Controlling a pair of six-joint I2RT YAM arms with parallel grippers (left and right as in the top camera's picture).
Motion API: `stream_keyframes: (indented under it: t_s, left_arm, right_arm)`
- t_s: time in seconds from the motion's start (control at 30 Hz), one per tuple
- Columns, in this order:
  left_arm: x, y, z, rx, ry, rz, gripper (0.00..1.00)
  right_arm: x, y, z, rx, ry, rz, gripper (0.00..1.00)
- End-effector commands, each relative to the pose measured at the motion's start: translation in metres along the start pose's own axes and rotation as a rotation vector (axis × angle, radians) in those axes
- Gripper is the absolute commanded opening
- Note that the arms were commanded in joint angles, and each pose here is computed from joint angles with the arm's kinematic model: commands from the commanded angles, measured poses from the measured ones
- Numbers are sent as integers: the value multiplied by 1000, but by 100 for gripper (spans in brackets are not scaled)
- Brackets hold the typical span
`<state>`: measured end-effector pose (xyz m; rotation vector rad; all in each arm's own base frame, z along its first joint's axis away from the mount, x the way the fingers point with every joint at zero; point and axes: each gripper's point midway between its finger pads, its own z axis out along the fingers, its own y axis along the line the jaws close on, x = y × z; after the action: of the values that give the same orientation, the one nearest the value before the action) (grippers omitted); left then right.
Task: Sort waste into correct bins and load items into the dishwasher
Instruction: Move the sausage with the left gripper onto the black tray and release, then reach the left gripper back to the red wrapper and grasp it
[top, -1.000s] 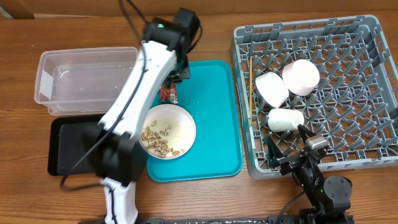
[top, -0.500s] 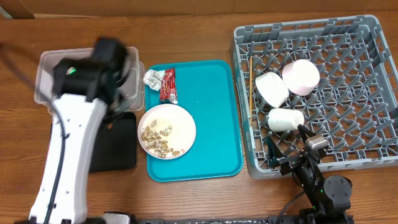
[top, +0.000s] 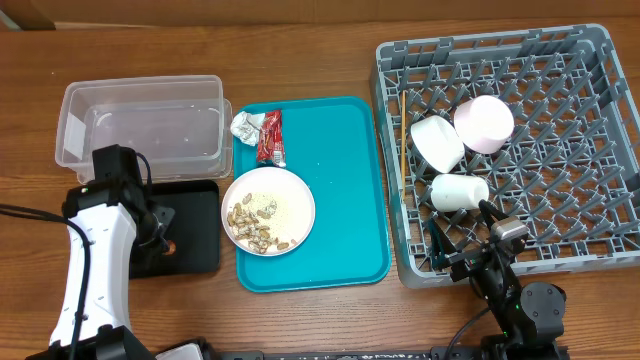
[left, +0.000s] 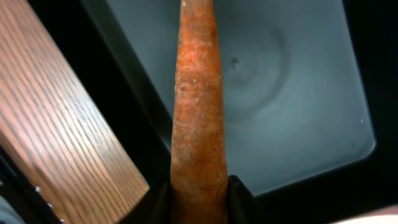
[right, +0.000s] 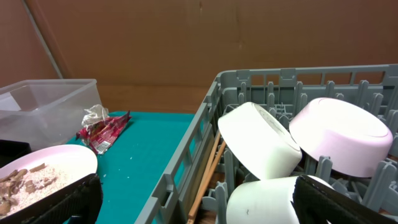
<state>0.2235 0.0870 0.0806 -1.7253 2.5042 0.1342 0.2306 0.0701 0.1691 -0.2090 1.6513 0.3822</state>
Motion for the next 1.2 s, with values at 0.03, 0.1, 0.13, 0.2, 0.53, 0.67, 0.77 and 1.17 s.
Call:
stream_keyframes:
  t_s: [0.03,0.1,0.13,0.2,0.53,0.67,0.77,1.17]
  left_arm:
    - [10,-15,-13,94,70,42,93]
    - [9,-21,-26,123,82,83,90]
    - [8,-26,-36,140,80,112,84]
    - [4,-39,-62,186,50,187,75]
    - [69,-166,-169,497,-321,889,64]
    - [97,-200,-152,390,-476,1015,75]
    - [109,-222,-116,286,-510,1055,75]
    - [99,-244,11,107,-333,984,73]
  right_arm:
    - [-1,-1,-1,1,-12,-6,100]
    - [-1,-1,-1,1,-12,-6,100]
    - [-1,-1,-1,1,-12,-6,100]
    - [-1,-1,-1,1,-12,-6,100]
    - [-1,-1,-1,1,-12,-6,100]
    - [-1,-1,-1,1,-12,-6,100]
    - [-1,-1,-1,1,-12,-6,100]
    - [-1,-1,-1,1,-12,-6,100]
